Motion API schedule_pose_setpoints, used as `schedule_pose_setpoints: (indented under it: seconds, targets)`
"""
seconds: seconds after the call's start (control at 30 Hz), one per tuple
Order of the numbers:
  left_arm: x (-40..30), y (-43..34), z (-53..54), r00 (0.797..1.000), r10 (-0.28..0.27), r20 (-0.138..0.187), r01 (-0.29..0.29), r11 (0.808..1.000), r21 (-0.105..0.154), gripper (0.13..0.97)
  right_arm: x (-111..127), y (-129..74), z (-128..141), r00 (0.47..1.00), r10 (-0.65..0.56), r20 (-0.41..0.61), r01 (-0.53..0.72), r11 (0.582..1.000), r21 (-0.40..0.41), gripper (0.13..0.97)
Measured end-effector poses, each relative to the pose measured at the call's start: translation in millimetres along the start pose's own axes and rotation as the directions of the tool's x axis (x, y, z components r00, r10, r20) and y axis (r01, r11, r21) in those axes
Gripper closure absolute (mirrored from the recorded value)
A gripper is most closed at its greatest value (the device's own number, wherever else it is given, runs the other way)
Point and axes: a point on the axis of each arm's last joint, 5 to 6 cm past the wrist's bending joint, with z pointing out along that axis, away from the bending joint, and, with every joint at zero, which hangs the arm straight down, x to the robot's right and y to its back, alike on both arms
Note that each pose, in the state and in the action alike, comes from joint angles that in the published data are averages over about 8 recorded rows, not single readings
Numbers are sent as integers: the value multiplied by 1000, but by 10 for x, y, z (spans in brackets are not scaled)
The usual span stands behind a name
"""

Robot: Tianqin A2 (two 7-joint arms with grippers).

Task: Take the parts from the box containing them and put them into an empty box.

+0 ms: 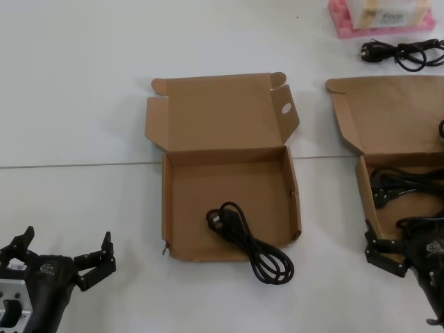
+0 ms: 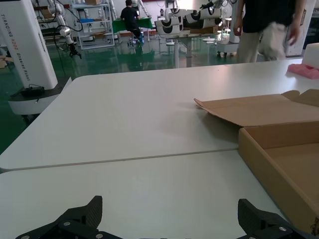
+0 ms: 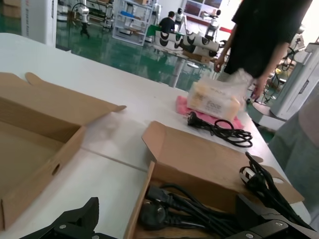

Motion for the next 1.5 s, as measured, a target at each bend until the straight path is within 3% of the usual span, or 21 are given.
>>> schedule_pose_setpoints:
  seconds: [1.5]
  targets:
    - [0,0,0,1000,0,0,0,1000,0,132,21,21,-19,1000,-3,-7,3,1000,-6,130]
